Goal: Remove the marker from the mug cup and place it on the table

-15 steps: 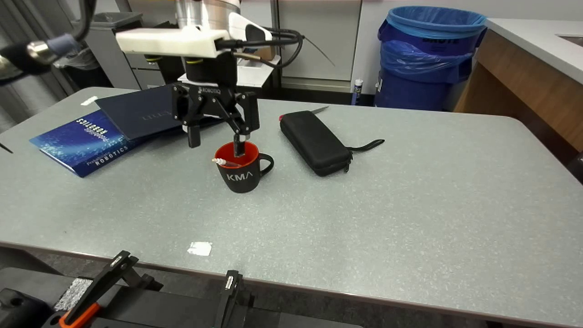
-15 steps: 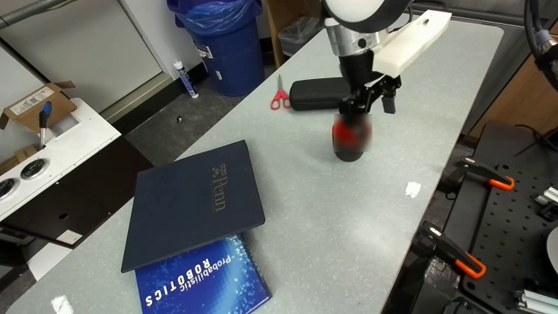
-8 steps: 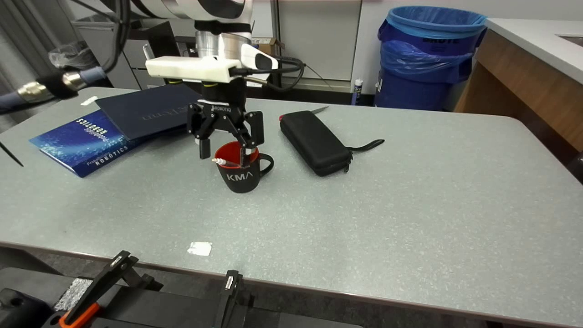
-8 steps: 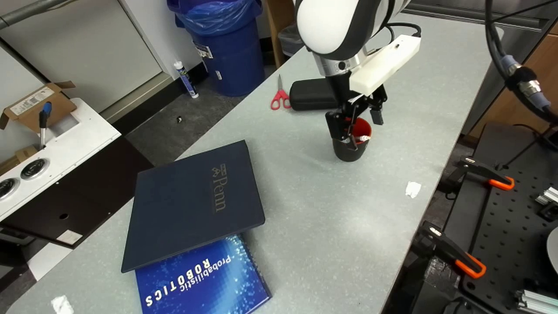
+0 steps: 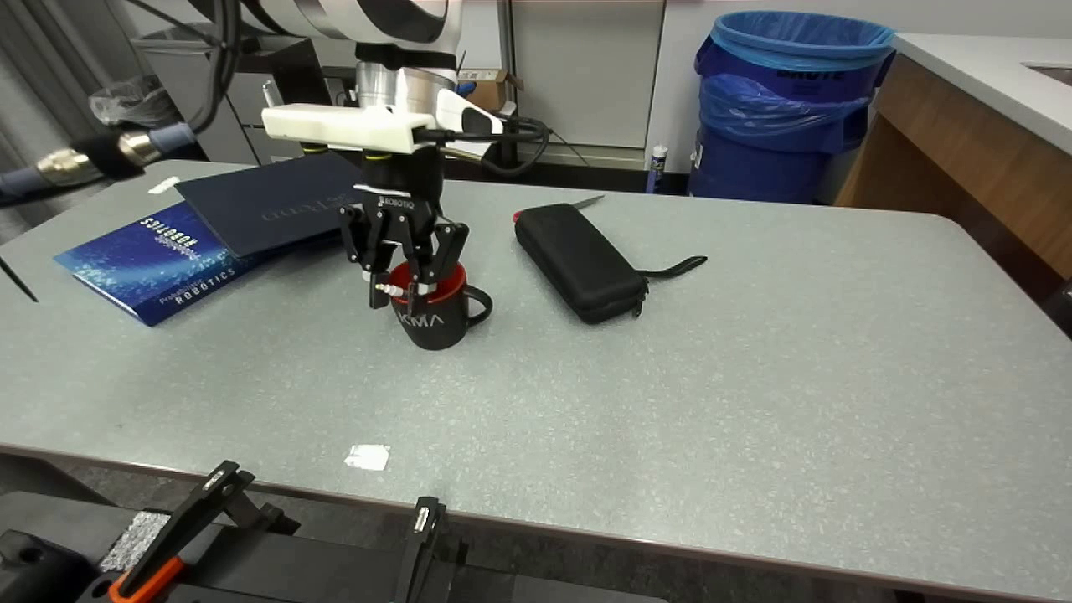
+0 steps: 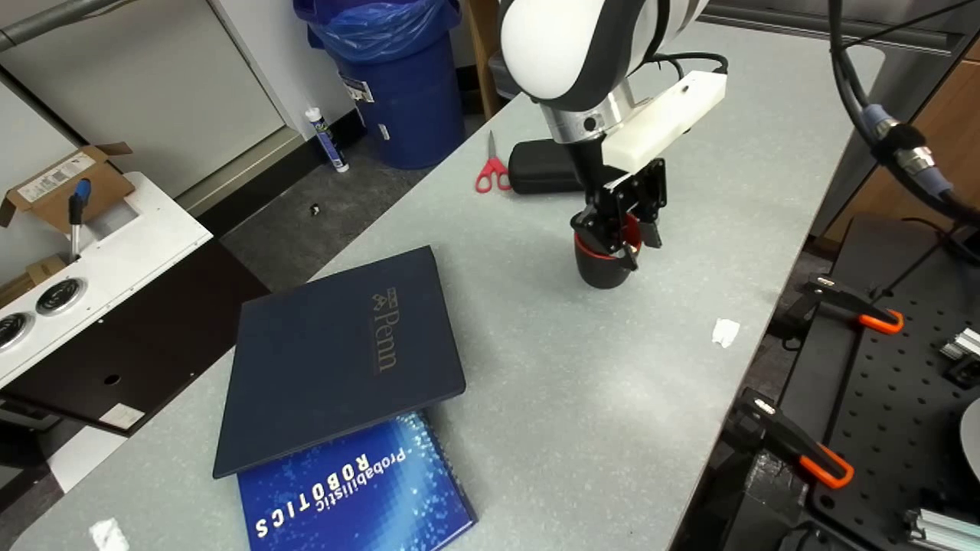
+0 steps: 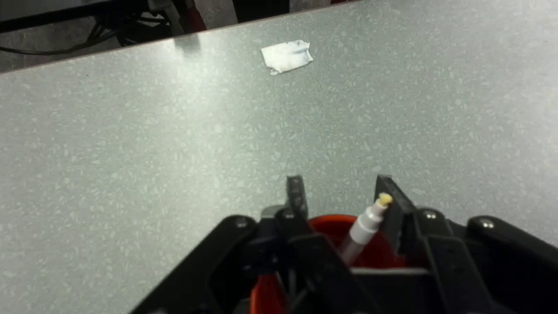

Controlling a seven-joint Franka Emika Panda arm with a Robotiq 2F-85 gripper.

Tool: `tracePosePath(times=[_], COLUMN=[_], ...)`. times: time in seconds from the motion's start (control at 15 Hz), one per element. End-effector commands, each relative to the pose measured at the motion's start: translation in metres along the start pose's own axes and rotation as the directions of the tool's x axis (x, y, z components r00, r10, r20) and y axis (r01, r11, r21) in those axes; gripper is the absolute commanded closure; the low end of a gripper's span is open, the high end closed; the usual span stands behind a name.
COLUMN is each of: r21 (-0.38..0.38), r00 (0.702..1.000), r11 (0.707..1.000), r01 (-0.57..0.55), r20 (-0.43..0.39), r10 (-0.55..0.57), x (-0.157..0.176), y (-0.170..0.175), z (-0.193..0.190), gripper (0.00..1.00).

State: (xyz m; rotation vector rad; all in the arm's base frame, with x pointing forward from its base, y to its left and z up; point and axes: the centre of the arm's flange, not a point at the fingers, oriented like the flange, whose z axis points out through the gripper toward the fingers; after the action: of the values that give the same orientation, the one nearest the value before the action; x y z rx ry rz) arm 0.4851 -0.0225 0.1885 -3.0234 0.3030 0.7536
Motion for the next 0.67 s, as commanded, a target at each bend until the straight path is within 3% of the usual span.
tracePosePath(times=[0.0, 0.13, 0.2, 0.6], r21=[0.025, 0.025, 0.02, -0.07], r00=[1.0, 0.999, 0.999, 0.993], r11=[1.0, 1.0, 1.0, 0.995], r01=[0.012, 0.015, 0.017, 0.074], r20=[0.028, 0.035, 0.034, -0.085], r10=[-0.013, -0.016, -0.018, -0.08], x=[-0.002, -0.004, -0.008, -0.069], y=[0.002, 0.002, 0.002, -0.018], z=[-0.007, -0.007, -0.008, -0.036], gripper=[0.82, 0.98, 1.0, 0.97])
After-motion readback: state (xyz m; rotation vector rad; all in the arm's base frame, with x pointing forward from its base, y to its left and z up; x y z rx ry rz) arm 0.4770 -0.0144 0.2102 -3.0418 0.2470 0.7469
